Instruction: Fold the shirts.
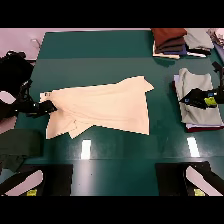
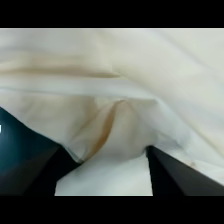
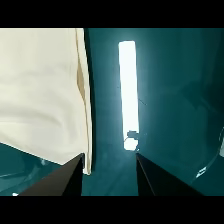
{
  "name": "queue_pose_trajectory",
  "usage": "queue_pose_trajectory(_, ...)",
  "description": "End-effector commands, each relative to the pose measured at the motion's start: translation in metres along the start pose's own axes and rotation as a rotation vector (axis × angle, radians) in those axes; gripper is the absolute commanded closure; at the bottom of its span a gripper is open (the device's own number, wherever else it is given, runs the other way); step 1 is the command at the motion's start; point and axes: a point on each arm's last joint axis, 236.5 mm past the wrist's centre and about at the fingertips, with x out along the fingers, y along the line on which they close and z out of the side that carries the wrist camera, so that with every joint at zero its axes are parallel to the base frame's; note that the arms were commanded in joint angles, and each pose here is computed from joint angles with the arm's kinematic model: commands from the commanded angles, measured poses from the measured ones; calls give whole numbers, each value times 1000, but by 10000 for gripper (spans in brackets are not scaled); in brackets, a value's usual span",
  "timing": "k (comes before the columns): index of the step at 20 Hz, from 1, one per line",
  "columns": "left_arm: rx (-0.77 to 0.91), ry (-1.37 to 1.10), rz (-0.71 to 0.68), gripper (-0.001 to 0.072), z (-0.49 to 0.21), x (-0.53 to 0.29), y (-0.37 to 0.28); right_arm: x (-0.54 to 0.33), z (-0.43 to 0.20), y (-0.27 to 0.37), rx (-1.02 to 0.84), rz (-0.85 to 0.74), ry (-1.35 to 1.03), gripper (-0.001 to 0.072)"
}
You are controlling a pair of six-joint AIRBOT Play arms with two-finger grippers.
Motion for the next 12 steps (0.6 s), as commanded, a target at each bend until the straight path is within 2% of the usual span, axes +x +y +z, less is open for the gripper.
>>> queue_pose_trajectory(1, -20, 0, -28, 100, 0, 1, -6, -1, 0, 0, 1, 0, -2, 334)
queue_pose_trajectory(5, -38, 80, -118, 100, -31, 13, -22, -1, 1, 0, 1, 0, -3, 335)
queue_pose_trajectory(6, -44, 90, -123, 124, -35, 15, -22, -1, 1, 0, 1, 0, -3, 334)
queue_pose_trajectory(7, -44, 93, -125, 311, -35, 14, -23, -1, 0, 0, 1, 0, -2, 334)
queue_pose_trajectory(9, -45, 81, -134, 604, -30, 12, -26, -1, 0, 0, 0, 0, -2, 334)
queue_pose_trajectory(10, -36, 81, -140, 680, -27, 8, -29, -1, -1, 0, 0, 0, 2, 335)
queue_pose_trajectory(12, -2, 73, -159, 681, -16, -9, -39, -1, -5, 1, 0, 3, 20, 335)
